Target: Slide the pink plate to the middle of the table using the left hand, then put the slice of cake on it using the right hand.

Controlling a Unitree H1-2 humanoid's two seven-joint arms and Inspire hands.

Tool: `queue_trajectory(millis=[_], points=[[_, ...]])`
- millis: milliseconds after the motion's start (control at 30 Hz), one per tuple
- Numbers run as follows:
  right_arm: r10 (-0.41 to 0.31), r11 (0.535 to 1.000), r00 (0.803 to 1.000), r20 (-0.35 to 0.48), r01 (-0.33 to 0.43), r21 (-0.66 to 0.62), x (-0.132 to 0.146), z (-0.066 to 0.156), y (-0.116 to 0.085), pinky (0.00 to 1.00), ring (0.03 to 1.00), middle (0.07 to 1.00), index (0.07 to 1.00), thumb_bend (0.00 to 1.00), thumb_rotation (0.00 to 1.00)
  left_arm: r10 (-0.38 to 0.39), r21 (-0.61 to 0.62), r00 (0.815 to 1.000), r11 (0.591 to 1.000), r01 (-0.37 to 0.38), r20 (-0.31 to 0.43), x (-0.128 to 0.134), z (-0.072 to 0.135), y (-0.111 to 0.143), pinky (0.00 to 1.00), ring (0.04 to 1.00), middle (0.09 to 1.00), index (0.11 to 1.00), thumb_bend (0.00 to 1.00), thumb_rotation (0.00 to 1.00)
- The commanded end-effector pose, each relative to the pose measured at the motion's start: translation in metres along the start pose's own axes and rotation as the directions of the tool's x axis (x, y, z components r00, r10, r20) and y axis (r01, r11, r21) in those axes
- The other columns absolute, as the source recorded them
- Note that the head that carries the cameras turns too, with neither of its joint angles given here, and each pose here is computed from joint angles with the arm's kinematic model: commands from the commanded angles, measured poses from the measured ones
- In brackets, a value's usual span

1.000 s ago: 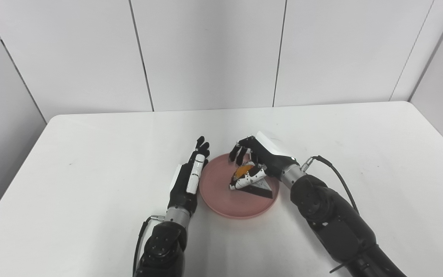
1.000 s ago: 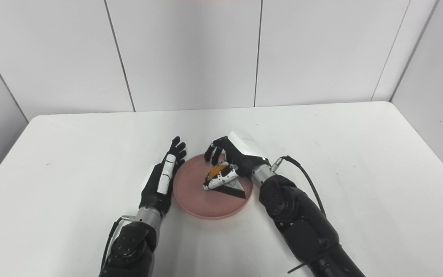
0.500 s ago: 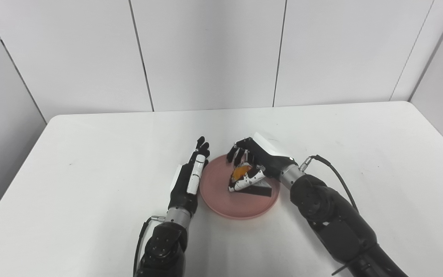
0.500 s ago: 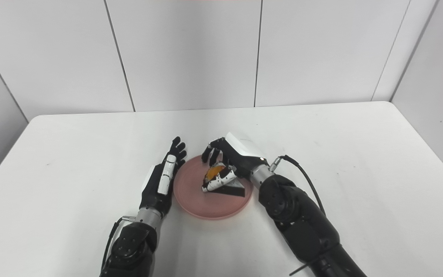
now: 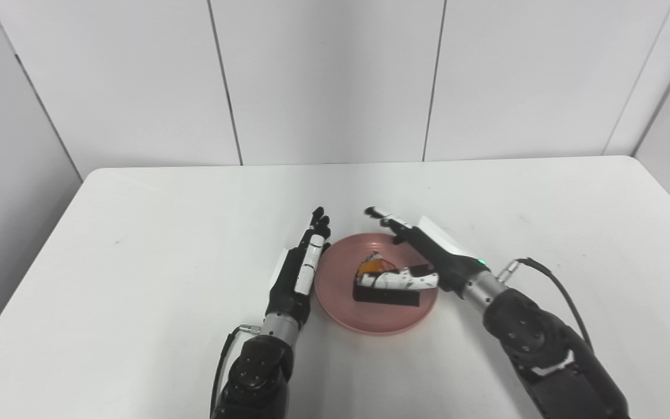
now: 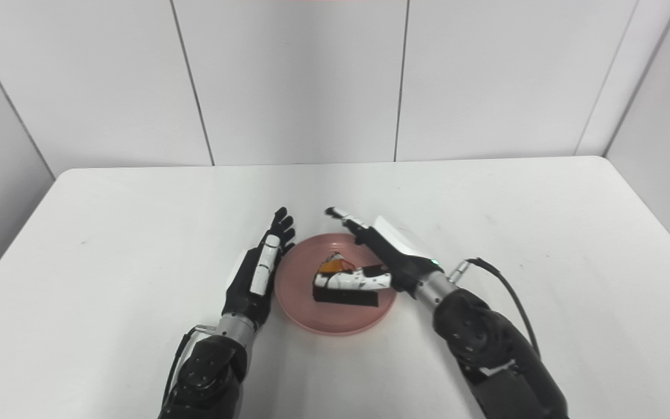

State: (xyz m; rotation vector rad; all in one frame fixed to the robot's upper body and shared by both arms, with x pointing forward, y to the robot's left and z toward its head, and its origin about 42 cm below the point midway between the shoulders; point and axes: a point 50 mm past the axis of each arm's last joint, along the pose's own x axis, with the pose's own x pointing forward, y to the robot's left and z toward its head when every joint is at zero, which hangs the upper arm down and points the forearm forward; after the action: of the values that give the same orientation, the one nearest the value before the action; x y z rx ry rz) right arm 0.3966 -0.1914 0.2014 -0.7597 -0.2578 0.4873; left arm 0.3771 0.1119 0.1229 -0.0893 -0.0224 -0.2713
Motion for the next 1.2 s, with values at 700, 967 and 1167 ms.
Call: queue_trajectory(millis=[700, 967, 1167], points=[[-0.438, 0.827, 0.899, -0.023, 0.413, 0.381, -0.015, 0.007, 0.001, 1.00, 1.000, 1.000, 1.000, 0.60, 0.95, 0.008, 0.005, 0.999, 1.000, -0.009, 0.036, -0.015, 0.013, 0.026, 1.00, 0.998, 0.999, 0.997, 0.64, 1.00], [-0.455, 0.695, 0.884, -0.108, 0.428, 0.578, -0.016, -0.001, 0.023, 0.97, 1.000, 1.000, 1.000, 0.60, 0.91, 0.034, 0.000, 0.998, 0.999, -0.034, 0.056, -0.016, 0.015, 0.035, 1.00, 1.000, 1.000, 1.000, 0.63, 1.00], [-0.443, 0.662, 0.888, -0.123, 0.417, 0.623, -0.009, 0.000, 0.033, 1.00, 1.000, 1.000, 1.000, 0.56, 0.94, 0.039, 0.024, 0.997, 0.999, -0.041, 0.061, -0.015, 0.012, 0.044, 1.00, 1.000, 1.000, 1.000, 0.66, 1.00]])
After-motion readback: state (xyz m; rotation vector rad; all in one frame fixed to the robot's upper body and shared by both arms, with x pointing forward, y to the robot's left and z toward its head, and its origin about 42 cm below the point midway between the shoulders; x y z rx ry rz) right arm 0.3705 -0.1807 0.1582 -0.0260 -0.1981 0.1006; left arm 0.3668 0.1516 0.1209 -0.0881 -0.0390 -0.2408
